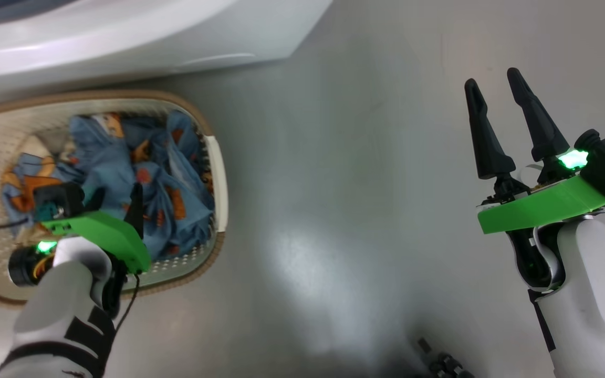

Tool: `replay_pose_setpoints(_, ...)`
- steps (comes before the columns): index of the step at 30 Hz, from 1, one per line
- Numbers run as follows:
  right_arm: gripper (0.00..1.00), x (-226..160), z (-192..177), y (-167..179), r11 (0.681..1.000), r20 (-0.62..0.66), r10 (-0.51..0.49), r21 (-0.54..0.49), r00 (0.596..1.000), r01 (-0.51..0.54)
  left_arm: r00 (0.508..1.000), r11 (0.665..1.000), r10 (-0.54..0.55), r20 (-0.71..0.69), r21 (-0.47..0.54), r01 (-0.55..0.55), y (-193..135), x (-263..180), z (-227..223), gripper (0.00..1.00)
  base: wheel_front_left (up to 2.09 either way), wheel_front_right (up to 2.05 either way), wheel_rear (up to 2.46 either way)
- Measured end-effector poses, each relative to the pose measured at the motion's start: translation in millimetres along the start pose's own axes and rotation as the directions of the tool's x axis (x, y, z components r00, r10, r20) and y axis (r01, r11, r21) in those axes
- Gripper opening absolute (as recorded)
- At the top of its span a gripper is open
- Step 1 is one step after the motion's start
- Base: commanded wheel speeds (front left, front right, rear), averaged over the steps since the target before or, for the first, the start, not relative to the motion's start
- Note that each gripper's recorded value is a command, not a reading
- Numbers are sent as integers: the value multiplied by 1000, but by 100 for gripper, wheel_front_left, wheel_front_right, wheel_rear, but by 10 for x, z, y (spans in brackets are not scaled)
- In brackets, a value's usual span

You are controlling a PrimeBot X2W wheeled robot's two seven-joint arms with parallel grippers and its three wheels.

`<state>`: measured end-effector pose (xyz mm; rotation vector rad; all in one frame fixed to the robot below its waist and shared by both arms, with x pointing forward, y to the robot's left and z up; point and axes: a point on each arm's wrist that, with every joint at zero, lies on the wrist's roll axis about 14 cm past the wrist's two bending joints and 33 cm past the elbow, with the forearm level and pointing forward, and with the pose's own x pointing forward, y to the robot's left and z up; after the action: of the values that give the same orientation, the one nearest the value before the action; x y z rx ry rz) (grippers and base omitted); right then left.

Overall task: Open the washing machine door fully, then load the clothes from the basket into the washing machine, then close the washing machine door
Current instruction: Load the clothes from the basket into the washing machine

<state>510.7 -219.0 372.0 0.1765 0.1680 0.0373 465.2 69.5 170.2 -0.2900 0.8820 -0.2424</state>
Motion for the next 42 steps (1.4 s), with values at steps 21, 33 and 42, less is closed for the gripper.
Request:
replay_pose_setpoints(21, 100, -7, -369, -241, 998, -72, -67, -15, 995, 66, 962, 977, -190, -194, 53, 204, -368, 474, -446, 100, 0, 0, 0)
replay_pose_setpoints(33, 100, -17, -391, -275, 997, -81, -75, -24, 994, 74, 929, 981, -110, -354, 112, 159, -192, 626, -576, 89, 0, 0, 0)
replay_pose_setpoints(42, 100, -26, -292, -239, 997, -64, -70, -18, 996, 69, 951, 982, -110, -289, 114, 148, -207, 579, -394, 0, 0, 0, 0)
